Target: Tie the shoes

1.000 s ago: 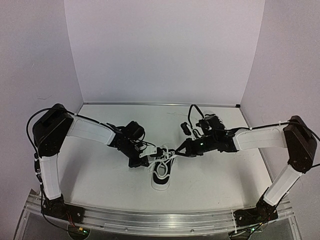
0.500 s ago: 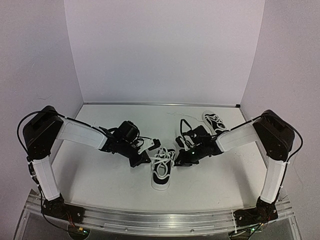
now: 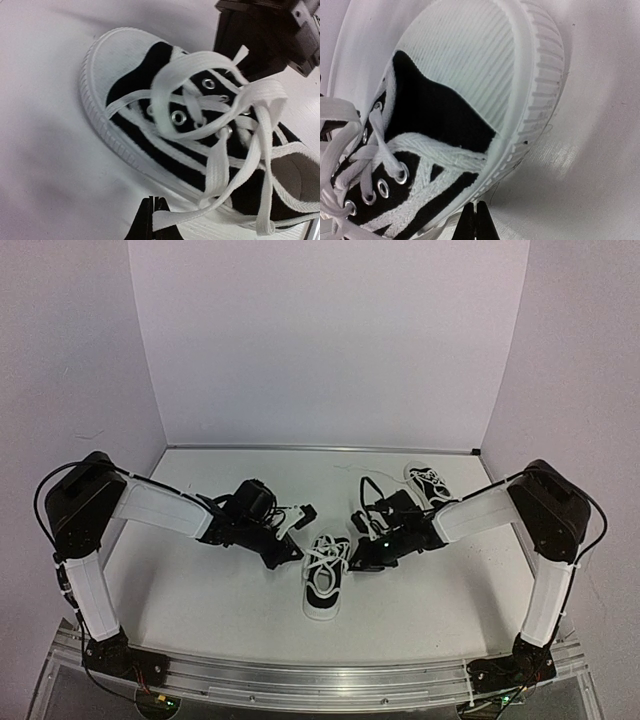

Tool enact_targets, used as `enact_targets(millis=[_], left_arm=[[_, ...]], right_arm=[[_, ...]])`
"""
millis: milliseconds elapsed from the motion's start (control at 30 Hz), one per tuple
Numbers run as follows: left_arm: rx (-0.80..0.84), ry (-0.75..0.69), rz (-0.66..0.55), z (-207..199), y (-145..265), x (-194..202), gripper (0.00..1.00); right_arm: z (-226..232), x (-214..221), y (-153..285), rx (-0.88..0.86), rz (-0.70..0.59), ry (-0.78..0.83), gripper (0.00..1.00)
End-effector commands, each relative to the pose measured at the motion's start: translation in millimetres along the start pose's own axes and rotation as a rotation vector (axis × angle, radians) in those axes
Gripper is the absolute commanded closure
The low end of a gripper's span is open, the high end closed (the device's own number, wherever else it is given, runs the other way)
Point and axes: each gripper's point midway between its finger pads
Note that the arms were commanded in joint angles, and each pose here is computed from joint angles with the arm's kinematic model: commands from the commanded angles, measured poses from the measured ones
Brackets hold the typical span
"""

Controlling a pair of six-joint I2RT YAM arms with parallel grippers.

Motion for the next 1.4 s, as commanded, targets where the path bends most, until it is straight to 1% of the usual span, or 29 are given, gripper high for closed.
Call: enact_targets(millis=[0,100,233,300,367,500,700,833,1033,1200,1367], left_arm=[[-0.044,0.214,-0.127,33.5,37.5,-25.1,1.0],[-0.098,0.308,-0.227,50.7,67.8,-37.3,1.0],[-0.274,0.423,-0.343,75.8,111.2,-49.9,1.0],[-0.372,0.483,-0.359,88.2,128.6,-51.2,1.0],[-0.451,0.53,-0.366,97.3,143.6,-49.3,1.0],[-0.527,0.574,-0.372,106.0,159.8,-42.8,1.0],[-0.614,0.667,-0.338,119.6,166.0,-15.7,1.0],[-0.707,0.749,-0.28,131.9,167.5,18.5,1.0],[-0.828,0.915,-0.213,160.9,174.9,70.9,1.0],[-0.88,1.02,-0.203,185.8,182.3,92.2,1.0],[-0.894,1.091,-0.179,202.8,180.7,106.4,1.0]], right_arm=[[1.5,-36.1,46.8,0.031,-0.165,0.009,1.0],[-9.5,-42.5,79.8,0.082,-0.247,-0.033,1.0],[-12.2,-54.2,130.7,0.144,-0.39,-0.07,1.0],[-13.0,-58.2,159.2,0.179,-0.468,-0.092,1.0],[-16.4,-53.0,180.9,0.221,-0.513,-0.126,1.0],[-35.7,-21.6,211.3,0.342,-0.555,-0.246,1.0],[-61.5,46.6,218.6,0.424,-0.538,-0.446,1.0],[-76.3,83.0,218.2,0.466,-0.531,-0.558,1.0],[-95.3,111.8,220.8,0.54,-0.551,-0.697,1.0],[-105.7,121.2,228.9,0.614,-0.566,-0.783,1.0],[-118.4,152.7,256.7,0.77,-0.584,-0.964,1.0]])
Point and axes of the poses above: each gripper's point midway between its finger pads, its own y axis back along the fingers, its own z axis along the line the jaws close on, x = y × z, and after that the axes turned 10 degrees about y, right-handed
